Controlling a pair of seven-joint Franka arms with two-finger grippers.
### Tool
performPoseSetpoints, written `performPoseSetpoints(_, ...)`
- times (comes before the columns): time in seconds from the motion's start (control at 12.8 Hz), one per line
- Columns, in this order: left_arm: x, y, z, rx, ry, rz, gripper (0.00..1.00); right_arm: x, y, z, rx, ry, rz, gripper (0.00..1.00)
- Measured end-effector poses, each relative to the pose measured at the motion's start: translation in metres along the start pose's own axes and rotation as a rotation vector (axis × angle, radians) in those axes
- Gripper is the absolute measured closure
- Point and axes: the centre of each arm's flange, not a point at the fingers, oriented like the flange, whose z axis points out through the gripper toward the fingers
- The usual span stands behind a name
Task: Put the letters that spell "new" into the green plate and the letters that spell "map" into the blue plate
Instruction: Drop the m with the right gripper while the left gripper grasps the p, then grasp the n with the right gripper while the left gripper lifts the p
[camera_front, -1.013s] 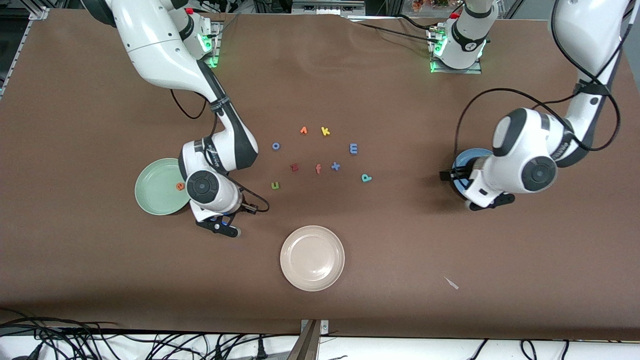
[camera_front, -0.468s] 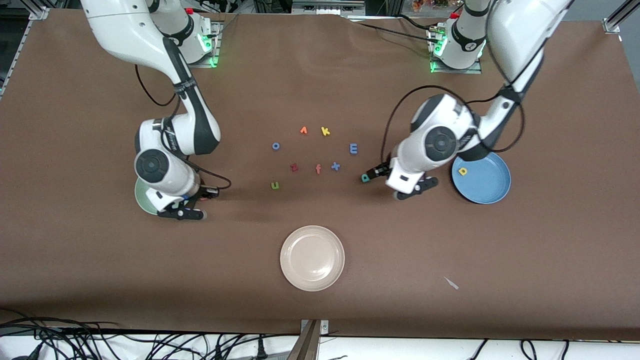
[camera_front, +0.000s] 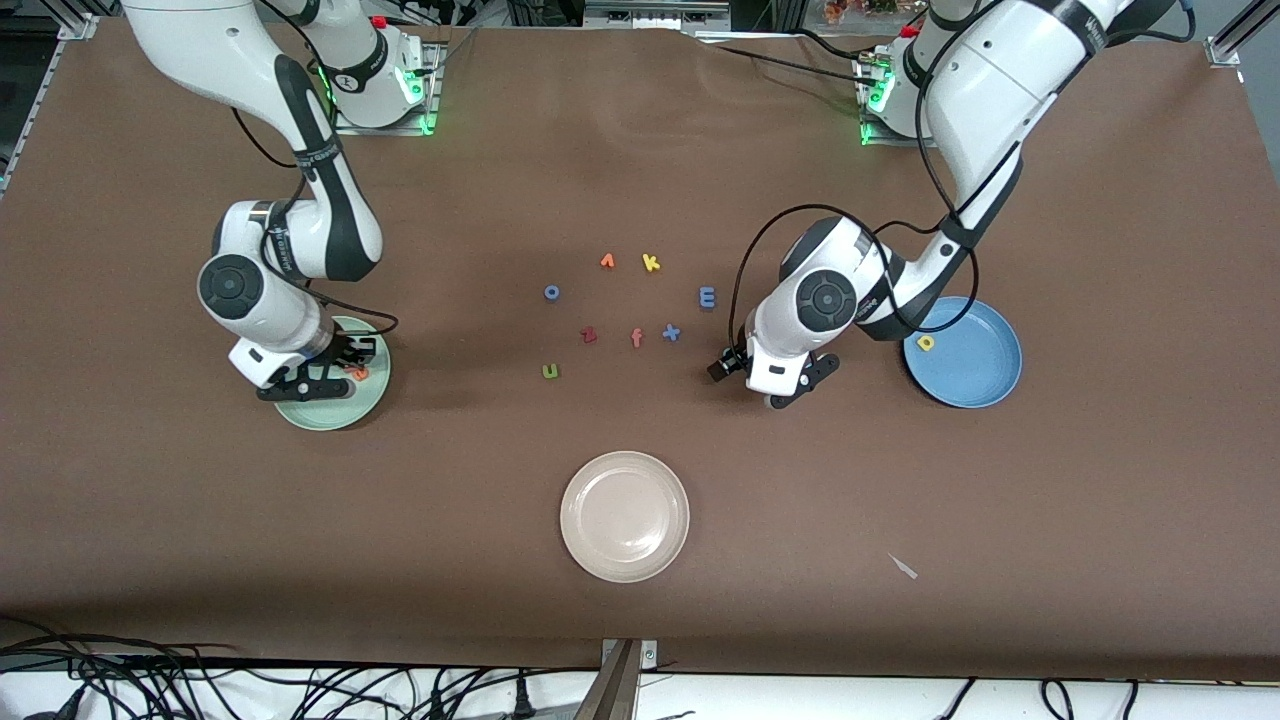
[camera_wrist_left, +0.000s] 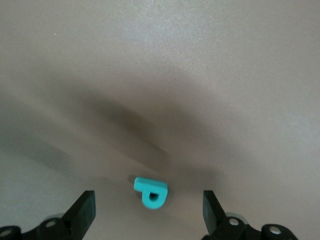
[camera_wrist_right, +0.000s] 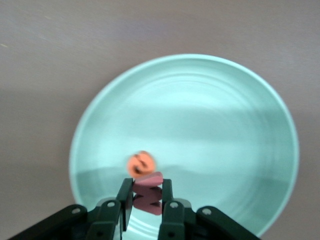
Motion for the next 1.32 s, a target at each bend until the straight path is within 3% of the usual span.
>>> performPoseSetpoints(0.23,-0.008,0.009,0.011,0.008,0.007,-0.001,0.08,0.002,0.005,-0.003,-0.001,0.005,-0.008,0.44)
performPoseSetpoints(0.31,-0.009,0.009,0.014,0.017,0.026,0.022,0.16,0.006,0.001,-0.008,0.003,0.005,-0.01,0.33)
performPoseSetpoints(0.55,-0.008,0.008,0.019,0.039,0.07,0.076,0.21,0.022,-0.033,-0.035,0.052,-0.015,0.01,0.01)
performPoseSetpoints(0.94,-0.011,0.008,0.026,0.047,0.063,0.083,0.24,0.028,-0.129,-0.049,0.106,-0.005,0.053,0.0)
performPoseSetpoints(1.32,-0.011,0.011,0.023,0.039,0.066,0.085,0.44,0.028,-0.196,-0.035,0.123,-0.003,0.045,0.0)
